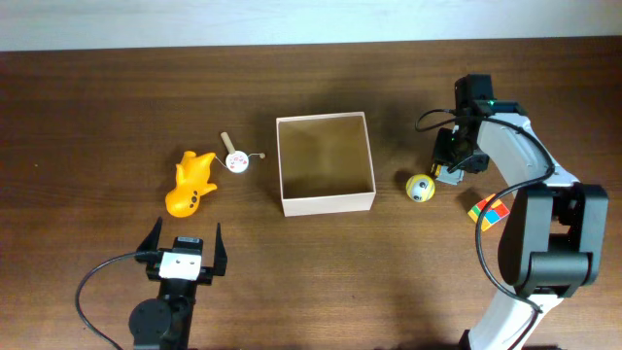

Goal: Pack container
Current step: 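Lower the right gripper and grasp the dump truck, then lift the truck with the right gripper and carry it into the pink box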

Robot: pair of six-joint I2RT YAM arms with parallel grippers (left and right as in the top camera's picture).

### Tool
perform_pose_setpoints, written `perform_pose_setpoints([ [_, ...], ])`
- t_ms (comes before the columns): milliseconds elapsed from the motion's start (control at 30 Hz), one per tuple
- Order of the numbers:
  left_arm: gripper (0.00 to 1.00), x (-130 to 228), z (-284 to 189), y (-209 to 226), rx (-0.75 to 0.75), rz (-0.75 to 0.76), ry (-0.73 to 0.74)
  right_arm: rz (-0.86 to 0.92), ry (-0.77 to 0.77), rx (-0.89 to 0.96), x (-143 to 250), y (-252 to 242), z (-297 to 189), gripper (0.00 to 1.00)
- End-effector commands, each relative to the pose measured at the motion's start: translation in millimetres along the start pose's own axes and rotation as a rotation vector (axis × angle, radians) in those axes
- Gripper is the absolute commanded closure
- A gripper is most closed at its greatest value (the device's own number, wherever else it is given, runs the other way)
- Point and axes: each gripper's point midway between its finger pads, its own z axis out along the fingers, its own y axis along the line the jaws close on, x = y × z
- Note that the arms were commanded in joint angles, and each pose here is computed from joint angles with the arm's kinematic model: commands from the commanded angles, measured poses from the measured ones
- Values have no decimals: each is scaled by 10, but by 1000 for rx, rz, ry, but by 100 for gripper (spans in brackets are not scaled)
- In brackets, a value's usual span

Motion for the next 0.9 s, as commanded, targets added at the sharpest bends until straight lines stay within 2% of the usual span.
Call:
perform_pose_setpoints([
  [0, 1, 17, -2, 12, -7, 15, 4, -16, 6, -21, 0, 61, -4, 57],
  [467, 1, 17, -2, 12, -7, 15, 4, -283, -91, -271, -336, 492, -1004, 57],
  [567, 1, 17, -2, 12, -7, 15, 4, -361, -102, -405, -319, 704, -1230, 57],
  [700, 1, 17, -2, 12, -7, 15, 4, -531, -116, -710, -130, 1162, -1610, 57],
  [867, 1, 17, -2, 12, -7, 15, 4, -659, -116, -954, 148, 1604, -1932, 57],
])
